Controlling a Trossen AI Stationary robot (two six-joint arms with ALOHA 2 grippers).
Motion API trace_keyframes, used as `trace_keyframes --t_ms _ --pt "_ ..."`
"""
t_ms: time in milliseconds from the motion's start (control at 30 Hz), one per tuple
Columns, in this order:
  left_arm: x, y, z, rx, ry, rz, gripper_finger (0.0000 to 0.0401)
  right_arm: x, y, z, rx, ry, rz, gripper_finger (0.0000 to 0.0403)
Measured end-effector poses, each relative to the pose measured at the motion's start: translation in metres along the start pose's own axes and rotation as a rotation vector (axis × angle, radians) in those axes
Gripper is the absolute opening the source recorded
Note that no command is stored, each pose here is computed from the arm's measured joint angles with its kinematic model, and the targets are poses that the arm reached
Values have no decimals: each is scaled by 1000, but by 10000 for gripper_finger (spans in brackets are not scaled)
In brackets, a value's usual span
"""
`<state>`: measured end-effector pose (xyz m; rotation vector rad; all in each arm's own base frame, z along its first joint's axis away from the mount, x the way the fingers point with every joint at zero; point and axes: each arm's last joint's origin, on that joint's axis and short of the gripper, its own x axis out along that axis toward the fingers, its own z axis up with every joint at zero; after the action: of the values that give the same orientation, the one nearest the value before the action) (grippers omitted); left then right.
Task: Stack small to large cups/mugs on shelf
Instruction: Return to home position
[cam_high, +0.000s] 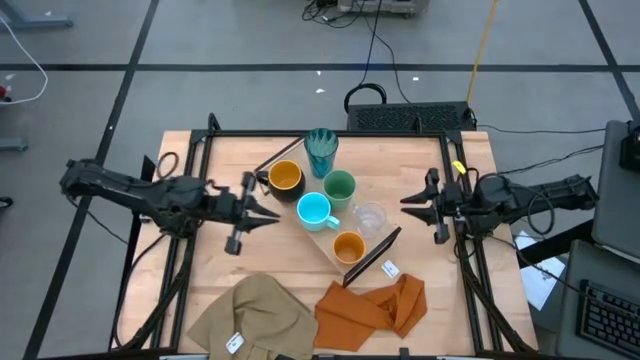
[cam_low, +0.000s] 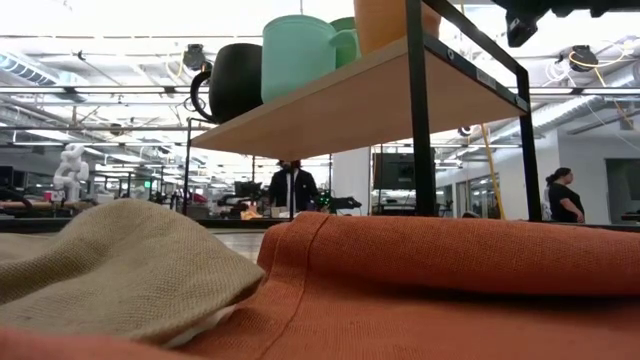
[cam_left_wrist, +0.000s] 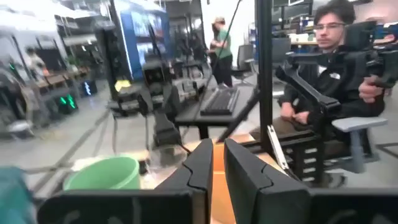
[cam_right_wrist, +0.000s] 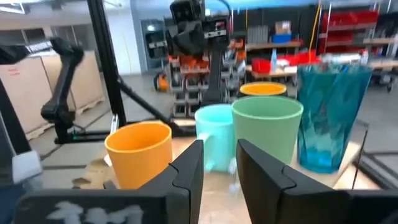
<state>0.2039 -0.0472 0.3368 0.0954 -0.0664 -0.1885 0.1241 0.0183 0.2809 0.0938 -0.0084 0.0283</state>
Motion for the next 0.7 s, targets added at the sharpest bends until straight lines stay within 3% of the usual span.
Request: trace_keyframes --t_ms 200,400,700 --pt "-35 -2 8 37 65 55 40 -8 -1 1 -83 -81 4 84" --pt "-72 0 17 61 35 14 40 -22 -3 4 -96 -112 5 84" --pt "-125 5 -6 8 -10 96 40 -48 -7 5 -107 -157 3 84"
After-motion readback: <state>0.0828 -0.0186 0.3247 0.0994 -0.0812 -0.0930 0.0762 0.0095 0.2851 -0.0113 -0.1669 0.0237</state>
